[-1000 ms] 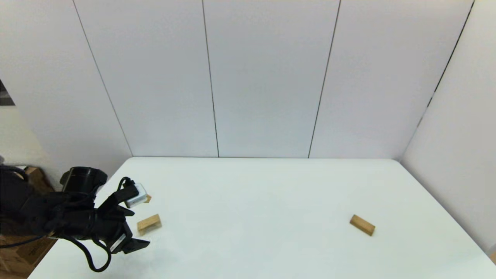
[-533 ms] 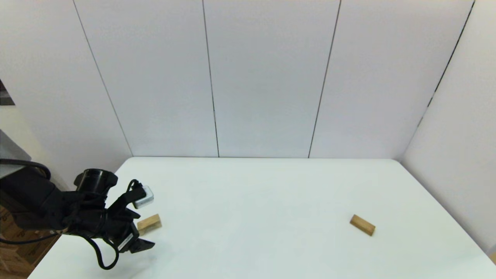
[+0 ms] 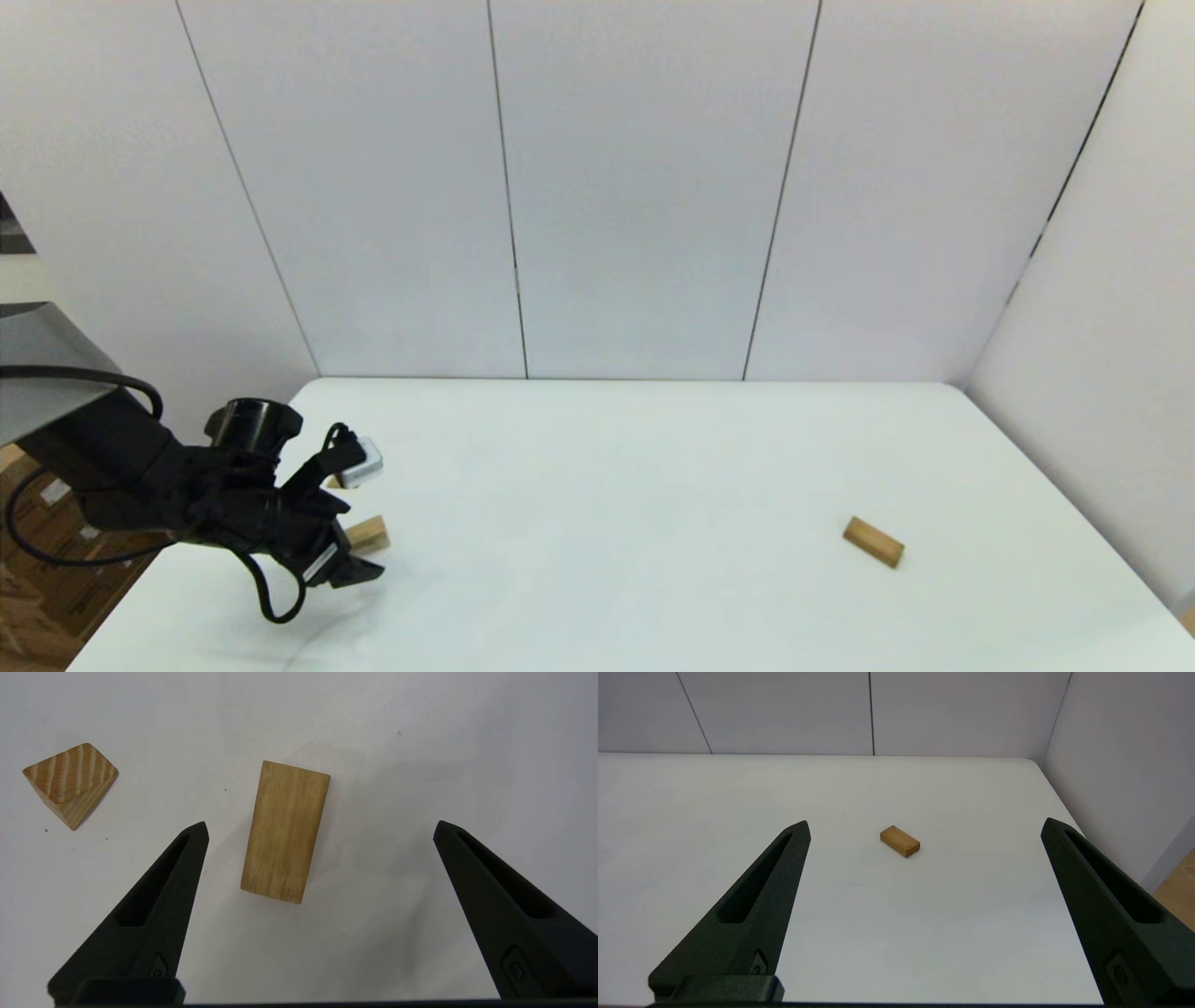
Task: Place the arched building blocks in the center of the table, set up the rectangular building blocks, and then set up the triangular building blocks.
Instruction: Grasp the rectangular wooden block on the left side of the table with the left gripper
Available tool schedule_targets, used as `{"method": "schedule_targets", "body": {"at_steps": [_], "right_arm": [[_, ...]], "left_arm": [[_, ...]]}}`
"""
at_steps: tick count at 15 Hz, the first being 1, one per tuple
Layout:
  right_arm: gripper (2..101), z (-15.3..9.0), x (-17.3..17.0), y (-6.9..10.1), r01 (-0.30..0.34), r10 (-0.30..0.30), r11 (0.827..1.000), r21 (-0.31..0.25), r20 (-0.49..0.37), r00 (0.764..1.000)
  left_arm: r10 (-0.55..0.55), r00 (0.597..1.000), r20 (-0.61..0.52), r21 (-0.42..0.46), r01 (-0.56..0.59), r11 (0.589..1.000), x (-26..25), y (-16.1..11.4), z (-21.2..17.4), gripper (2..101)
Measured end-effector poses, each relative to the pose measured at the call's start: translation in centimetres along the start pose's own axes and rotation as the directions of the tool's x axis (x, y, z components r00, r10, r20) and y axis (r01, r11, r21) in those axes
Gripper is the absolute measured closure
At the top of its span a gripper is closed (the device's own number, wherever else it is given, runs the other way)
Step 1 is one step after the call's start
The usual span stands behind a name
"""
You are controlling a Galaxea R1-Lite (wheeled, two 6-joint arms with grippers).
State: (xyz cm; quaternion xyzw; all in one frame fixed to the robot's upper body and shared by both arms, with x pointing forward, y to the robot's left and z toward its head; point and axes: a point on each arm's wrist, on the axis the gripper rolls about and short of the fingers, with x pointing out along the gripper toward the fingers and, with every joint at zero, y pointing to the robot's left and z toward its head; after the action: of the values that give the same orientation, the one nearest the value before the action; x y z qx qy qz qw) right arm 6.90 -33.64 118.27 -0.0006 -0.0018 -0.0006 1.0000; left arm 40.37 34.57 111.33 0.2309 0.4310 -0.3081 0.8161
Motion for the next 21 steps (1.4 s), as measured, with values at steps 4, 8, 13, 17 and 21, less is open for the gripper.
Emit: {"method": "schedule_targets", "body": {"at_steps": [4,8,13,17,21], "right_arm": [[4.3,0.0,0.0,0.0,0.0,0.0,1.0,0.0,0.0,1.0],[4.3,0.0,0.0,0.0,0.0,0.0,1.0,0.0,0.0,1.0],[4.3,0.0,0.0,0.0,0.0,0.0,1.0,0.0,0.0,1.0],[4.3,0.0,0.0,0.0,0.0,0.0,1.0,0.0,0.0,1.0],[4.3,0.0,0.0,0.0,0.0,0.0,1.0,0.0,0.0,1.0]], "left_arm": [[-0.015,1.0,-0.018,-0.013,0.015,1.0,0.9,0.2,-0.5,5.4],[-0.017,1.0,-0.026,-0.028,0.016,0.999,1.3,0.6,-1.0,5.4],[-0.018,1.0,-0.01,-0.048,0.018,0.999,1.4,1.4,-1.4,5.4],[-0.028,1.0,-0.003,-0.052,0.028,0.998,1.7,1.5,-1.4,30.4],[-0.029,1.0,0.001,-0.056,0.029,0.998,1.9,1.8,-1.5,57.9]]}}
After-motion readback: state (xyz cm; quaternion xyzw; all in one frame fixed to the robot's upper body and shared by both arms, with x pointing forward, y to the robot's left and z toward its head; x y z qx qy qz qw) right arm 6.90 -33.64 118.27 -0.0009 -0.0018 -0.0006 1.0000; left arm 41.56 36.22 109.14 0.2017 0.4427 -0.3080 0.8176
